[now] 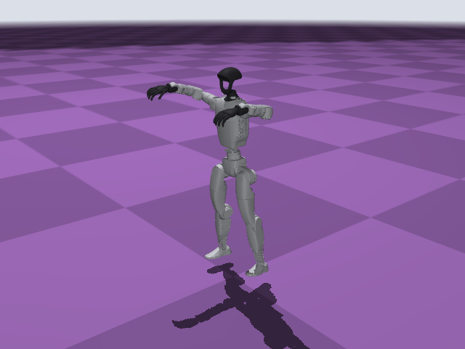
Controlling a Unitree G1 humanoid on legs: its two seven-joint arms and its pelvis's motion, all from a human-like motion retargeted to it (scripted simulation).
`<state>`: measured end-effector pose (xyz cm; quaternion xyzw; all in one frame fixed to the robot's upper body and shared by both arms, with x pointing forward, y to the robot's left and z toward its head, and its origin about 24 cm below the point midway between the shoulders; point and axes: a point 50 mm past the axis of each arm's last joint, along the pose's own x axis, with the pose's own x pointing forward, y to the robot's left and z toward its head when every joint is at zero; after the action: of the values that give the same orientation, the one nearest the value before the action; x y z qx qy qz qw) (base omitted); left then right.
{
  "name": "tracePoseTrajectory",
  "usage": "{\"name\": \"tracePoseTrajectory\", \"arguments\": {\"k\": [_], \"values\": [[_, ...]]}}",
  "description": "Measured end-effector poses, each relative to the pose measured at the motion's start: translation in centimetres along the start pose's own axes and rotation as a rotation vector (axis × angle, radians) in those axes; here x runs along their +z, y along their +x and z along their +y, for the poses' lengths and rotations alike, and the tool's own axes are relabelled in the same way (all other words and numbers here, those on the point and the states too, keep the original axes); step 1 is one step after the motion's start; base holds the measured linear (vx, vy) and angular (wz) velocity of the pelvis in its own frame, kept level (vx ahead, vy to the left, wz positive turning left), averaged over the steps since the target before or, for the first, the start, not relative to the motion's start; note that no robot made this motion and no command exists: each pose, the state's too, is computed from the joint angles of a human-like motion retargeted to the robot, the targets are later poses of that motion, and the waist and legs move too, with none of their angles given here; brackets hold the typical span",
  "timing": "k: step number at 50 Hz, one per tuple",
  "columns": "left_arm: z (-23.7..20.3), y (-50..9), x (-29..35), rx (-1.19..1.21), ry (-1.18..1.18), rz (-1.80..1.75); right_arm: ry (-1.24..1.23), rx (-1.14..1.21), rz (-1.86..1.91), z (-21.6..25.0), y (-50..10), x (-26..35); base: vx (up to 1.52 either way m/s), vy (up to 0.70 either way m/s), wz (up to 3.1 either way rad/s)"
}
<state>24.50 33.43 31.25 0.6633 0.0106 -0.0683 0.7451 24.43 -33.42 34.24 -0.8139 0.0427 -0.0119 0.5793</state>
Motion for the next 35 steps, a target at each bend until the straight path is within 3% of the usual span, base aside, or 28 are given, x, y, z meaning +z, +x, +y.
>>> {"name": "tracePoseTrajectory", "arguments": {"k": [35], "values": [[0.37, 0.85, -0.10, 0.022, 0.012, 0.010, -0.009, 0.009, 0.013, 0.34, -0.44, -0.30, 0.00, 0.00, 0.00]]}}
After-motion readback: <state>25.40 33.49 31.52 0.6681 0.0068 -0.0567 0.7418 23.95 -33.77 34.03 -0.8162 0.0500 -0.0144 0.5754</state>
